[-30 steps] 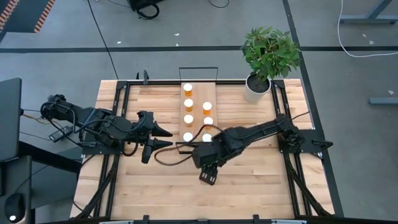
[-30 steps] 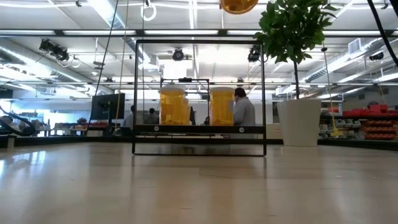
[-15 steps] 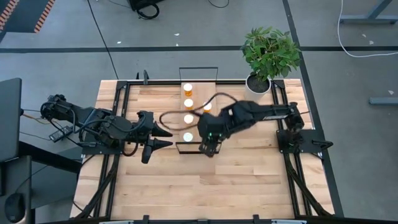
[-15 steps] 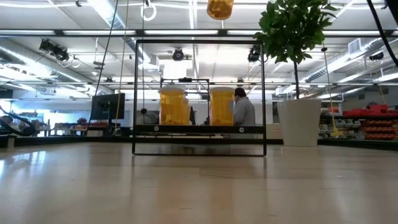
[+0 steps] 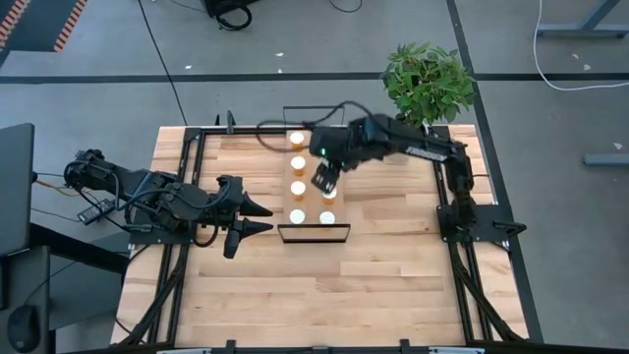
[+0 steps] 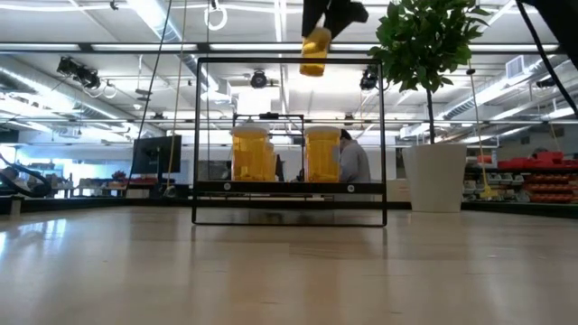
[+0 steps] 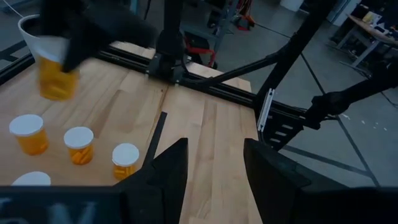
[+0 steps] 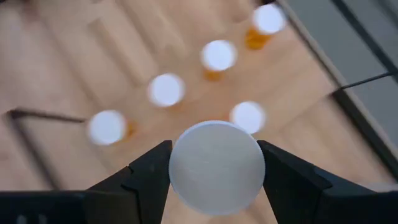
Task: Pick and place medicine bottles onto shelf by color
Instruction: Put the orange pill bottle on the shelf aligned with the other orange pill bottles
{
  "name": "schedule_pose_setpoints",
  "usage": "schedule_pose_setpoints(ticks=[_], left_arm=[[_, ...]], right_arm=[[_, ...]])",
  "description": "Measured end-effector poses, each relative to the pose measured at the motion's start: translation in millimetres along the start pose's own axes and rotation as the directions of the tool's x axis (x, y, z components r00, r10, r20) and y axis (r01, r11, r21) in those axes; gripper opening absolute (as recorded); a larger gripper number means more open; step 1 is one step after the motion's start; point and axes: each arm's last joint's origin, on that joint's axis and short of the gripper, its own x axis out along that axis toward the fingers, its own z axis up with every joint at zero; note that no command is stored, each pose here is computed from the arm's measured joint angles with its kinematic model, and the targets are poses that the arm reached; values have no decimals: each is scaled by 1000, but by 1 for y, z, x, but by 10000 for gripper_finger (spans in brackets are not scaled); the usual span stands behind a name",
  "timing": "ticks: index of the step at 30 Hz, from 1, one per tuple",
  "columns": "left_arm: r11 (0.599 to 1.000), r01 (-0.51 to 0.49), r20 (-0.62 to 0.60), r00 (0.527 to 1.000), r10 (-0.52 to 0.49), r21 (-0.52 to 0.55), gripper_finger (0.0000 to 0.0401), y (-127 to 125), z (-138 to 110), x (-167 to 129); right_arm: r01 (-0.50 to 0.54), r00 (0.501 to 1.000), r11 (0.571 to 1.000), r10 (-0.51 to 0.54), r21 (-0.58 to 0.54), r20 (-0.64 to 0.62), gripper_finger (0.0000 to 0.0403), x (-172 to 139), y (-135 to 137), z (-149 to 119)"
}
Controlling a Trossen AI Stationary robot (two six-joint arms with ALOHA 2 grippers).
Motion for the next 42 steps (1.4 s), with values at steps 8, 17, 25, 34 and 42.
schedule_pose_setpoints(ticks=[8,17,25,34,42], left_arm=[[1000,-1,0,1000,1,-1,162,0,0,0],[996,-88,55,994,89,-27,162,3,2,0],[992,-122,74,989,125,-36,162,4,3,0],[992,-127,77,989,129,-26,162,4,3,0],[984,-179,104,978,181,-24,162,5,4,0]], right_arm=[[63,996,998,-65,30,61,232,18,-57,31],[73,997,997,-74,34,31,232,56,-103,44],[75,993,996,-78,-37,-90,232,93,-117,32],[50,999,998,-49,-44,11,232,102,-121,41],[73,995,997,-70,-40,65,232,107,-139,50]])
